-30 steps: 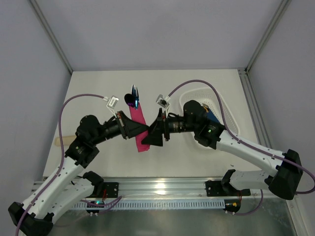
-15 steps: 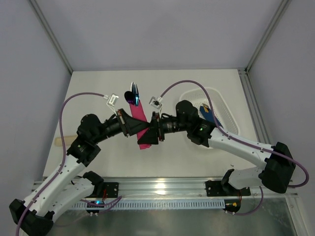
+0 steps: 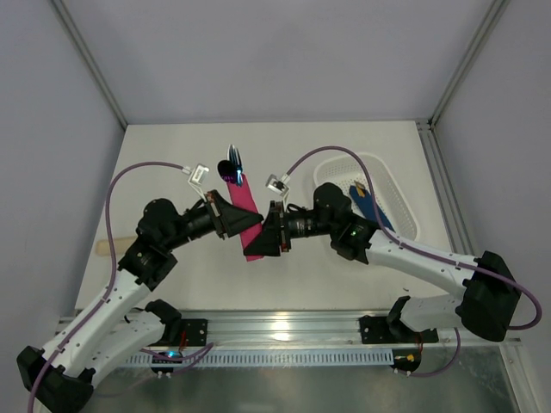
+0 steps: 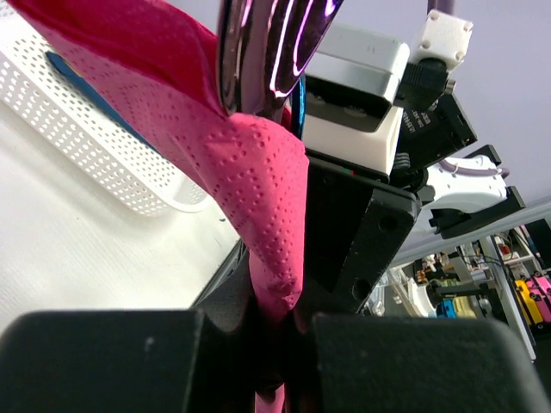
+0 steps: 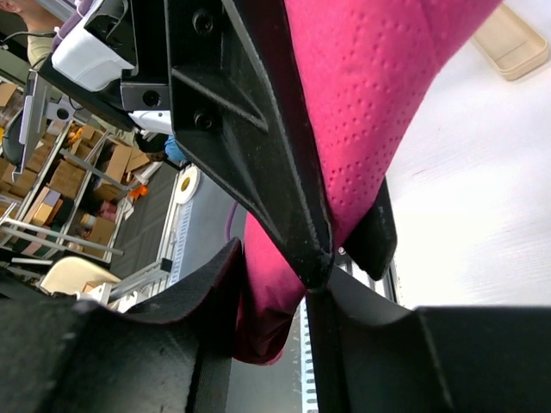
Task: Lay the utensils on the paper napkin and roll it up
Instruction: Roll the napkin.
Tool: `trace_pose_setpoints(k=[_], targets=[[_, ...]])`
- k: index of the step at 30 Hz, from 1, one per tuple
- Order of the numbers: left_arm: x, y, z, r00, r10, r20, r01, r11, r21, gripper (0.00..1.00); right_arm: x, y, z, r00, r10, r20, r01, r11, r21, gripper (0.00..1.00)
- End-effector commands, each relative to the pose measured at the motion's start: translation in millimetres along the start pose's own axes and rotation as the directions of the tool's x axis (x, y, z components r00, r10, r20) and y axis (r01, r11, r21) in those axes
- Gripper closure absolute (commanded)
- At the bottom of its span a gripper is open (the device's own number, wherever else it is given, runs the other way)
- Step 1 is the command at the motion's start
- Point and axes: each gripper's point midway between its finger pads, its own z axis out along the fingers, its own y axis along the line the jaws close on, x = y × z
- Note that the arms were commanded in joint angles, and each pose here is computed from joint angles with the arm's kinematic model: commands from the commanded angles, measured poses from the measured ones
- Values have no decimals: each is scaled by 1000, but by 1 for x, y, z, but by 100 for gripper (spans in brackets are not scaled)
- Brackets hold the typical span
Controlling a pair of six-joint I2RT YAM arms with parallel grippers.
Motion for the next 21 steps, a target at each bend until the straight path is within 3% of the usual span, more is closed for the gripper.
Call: trace_pose_setpoints(k=[1, 5, 12, 18, 21], targets=[[-31, -28, -2, 993, 47, 111, -56, 996, 73, 100, 10, 16, -6, 999, -33, -32, 30, 997, -66, 61], [-30, -27, -1, 993, 46, 106, -53, 996, 72, 100, 11, 16, -6, 999, -29, -37, 26, 997, -76, 54], [-30, -26, -1, 993, 47, 109, -55, 996, 70, 100, 11, 18, -6, 999, -23, -29, 21, 996, -85, 53], [-29, -28, -1, 994, 44, 103, -52, 995, 83, 100, 4, 15, -5, 1000, -26, -4, 26, 998, -59, 63], [-29, -28, -1, 994, 43, 105, -51, 995, 83, 100, 0, 16, -5, 1000, -27, 14, 28, 998, -52, 73]])
